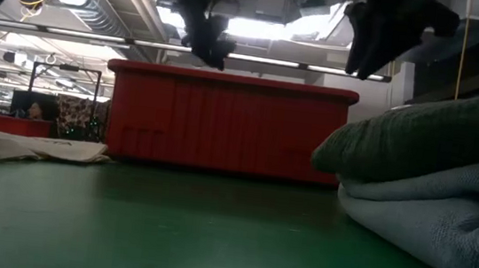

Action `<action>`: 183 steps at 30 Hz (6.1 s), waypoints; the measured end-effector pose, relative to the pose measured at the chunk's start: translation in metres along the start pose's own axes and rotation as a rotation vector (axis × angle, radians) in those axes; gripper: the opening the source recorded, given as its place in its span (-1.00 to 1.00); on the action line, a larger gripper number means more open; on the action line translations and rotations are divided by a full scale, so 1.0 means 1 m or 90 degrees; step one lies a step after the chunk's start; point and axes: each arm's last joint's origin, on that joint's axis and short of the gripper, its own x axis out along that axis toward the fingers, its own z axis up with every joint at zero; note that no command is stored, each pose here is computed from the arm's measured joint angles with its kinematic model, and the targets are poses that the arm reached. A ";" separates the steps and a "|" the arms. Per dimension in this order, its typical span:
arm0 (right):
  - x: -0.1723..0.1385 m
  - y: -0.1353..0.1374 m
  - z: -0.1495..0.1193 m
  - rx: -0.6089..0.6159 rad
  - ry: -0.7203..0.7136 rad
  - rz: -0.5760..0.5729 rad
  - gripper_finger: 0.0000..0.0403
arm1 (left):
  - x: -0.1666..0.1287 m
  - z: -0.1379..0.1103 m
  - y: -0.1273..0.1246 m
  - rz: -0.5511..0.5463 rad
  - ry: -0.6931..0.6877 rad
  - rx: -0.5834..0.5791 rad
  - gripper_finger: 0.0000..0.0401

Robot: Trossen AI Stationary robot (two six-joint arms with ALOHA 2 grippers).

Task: Fold Laundry from Bin
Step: Remove the dark blue jeans from the red bin

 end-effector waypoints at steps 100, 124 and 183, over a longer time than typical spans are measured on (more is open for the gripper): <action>0.003 0.001 0.009 0.051 -0.062 -0.007 -0.14 | -0.313 0.085 0.062 -0.477 -0.782 -0.167 -1.00; 0.003 0.001 0.008 0.048 -0.056 -0.007 -0.14 | -0.347 0.045 0.016 -1.029 -0.343 -0.130 -1.00; -0.032 -0.018 0.025 0.057 -0.127 -0.017 -0.14 | -0.250 -0.022 -0.076 -0.259 0.246 0.063 -0.54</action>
